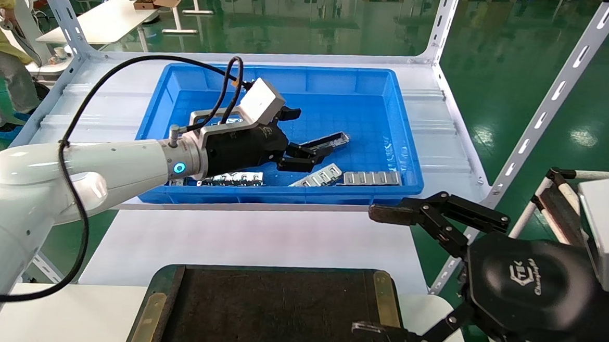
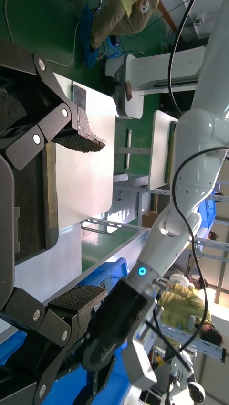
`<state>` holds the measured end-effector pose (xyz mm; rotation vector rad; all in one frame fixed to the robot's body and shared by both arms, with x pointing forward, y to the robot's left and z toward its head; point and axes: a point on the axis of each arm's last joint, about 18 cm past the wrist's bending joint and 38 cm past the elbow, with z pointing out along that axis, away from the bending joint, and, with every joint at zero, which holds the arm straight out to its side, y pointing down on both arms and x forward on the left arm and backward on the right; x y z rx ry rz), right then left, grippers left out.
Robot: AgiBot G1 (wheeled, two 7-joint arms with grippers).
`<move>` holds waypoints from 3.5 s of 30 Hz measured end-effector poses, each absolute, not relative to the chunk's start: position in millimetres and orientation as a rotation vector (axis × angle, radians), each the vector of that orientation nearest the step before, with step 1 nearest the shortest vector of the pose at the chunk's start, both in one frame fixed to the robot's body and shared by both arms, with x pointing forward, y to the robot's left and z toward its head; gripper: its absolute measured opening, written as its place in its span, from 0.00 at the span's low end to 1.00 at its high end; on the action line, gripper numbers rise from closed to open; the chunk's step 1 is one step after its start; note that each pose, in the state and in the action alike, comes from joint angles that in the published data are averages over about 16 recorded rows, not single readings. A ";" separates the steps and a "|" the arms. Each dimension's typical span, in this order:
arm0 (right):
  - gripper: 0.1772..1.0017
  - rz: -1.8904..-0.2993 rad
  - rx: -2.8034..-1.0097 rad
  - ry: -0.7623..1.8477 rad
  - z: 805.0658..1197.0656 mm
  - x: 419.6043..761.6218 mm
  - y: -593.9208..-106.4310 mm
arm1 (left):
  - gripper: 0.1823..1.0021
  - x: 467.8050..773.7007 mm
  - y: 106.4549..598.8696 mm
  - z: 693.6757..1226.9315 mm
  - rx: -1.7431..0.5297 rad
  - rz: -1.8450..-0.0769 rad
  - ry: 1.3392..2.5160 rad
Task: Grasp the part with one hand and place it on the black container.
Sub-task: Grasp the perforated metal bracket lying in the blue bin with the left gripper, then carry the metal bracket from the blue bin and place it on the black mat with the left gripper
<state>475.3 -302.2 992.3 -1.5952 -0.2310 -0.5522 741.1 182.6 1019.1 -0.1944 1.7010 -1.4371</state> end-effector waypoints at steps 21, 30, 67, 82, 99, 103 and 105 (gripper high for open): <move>1.00 -0.552 -1.595 -0.231 992.3 475.3 -302.2 | 1.00 758.7 169.9 1002.0 -0.297 -1.361 1.720; 1.00 -0.552 -1.595 -0.231 992.3 475.3 -302.2 | 1.00 761.1 165.6 996.5 -0.317 -1.339 1.731; 0.59 -0.552 -1.595 -0.231 992.3 475.3 -302.2 | 0.61 766.6 155.3 977.6 -0.383 -1.309 1.752; 0.19 -0.552 -1.595 -0.231 992.3 475.3 -302.2 | 0.21 766.9 153.1 977.3 -0.387 -1.312 1.750; 0.02 -0.552 -1.595 -0.231 992.3 475.3 -302.2 | 0.03 765.1 150.6 1003.1 -0.365 -1.340 1.700; 0.02 -0.552 -1.595 -0.231 992.3 475.3 -302.2 | 0.03 766.0 152.6 1013.4 -0.368 -1.337 1.674; 0.02 -0.552 -1.595 -0.231 992.3 475.3 -302.2 | 0.03 766.3 153.6 1018.7 -0.370 -1.337 1.660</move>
